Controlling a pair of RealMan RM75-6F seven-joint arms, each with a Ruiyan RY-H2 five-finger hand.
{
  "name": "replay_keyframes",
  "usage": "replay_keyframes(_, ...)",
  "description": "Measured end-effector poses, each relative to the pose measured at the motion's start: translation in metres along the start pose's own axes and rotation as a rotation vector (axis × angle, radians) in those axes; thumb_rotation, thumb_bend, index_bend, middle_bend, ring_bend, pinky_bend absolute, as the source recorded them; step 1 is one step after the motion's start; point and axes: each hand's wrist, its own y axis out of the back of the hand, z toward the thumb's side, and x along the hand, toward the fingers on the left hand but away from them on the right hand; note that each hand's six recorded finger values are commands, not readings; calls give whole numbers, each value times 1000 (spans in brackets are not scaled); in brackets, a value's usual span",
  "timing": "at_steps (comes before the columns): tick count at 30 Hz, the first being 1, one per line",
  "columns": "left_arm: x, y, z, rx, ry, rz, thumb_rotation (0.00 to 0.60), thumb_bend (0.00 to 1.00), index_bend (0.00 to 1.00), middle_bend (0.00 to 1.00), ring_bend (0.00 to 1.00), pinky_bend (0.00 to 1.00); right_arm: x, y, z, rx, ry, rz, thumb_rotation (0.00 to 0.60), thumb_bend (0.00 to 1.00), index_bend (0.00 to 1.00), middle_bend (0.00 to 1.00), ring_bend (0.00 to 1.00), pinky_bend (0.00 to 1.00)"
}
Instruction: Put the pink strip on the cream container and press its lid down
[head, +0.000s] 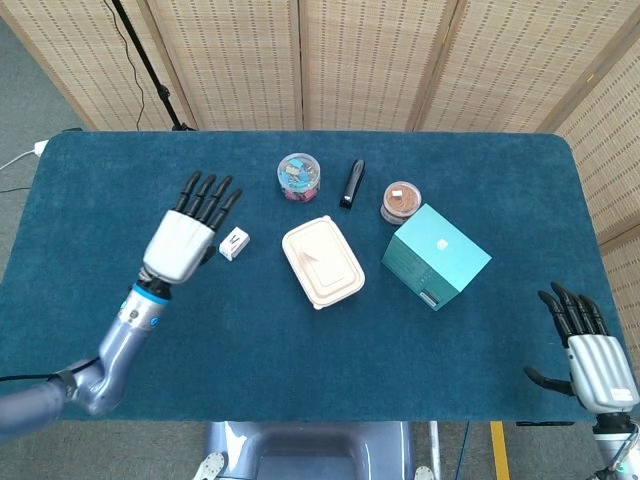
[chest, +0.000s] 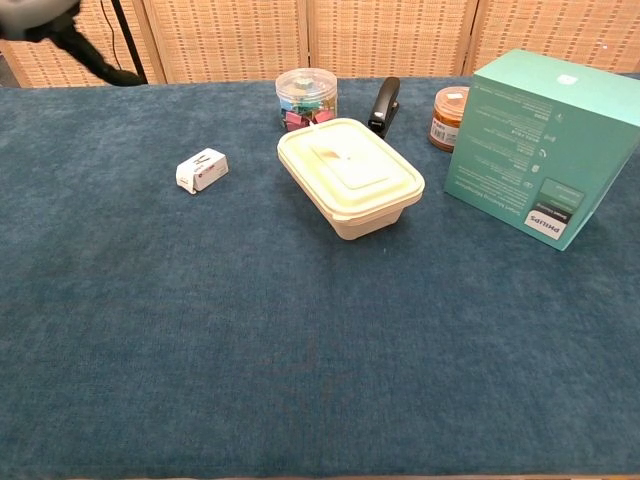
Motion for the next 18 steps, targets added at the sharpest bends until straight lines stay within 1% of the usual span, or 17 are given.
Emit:
replay_keyframes(5,-39,5,-41,-103,95,-81,600,0,0,0,0,0,-12,1,13,79,33,-19,600,0,0,0,0,0)
replay_keyframes(8,-64,7,-61,-147,147,-134,600,0,0,0,0,0,-20,3,20,122,54,-35,600,0,0,0,0,0)
replay_keyframes(12,-97,9,-80,-172,205,-200,600,0,0,0,0,0,-28,6,29,186,75,-55,600,0,0,0,0,0)
replay_keyframes(14,-116,12,-87,-199,241,-225,600,0,0,0,0,0,-34,8,38,216,97,-64,600,1,0,0,0,0)
replay_keyframes(16,-132,16,-93,-233,283,-229,600,0,0,0,0,0,-41,9,51,227,131,-62,600,7,0,0,0,0)
replay_keyframes(18,-153,24,-99,-274,348,-219,600,0,0,0,0,0,-50,8,67,234,173,-51,600,31,0,0,0,0)
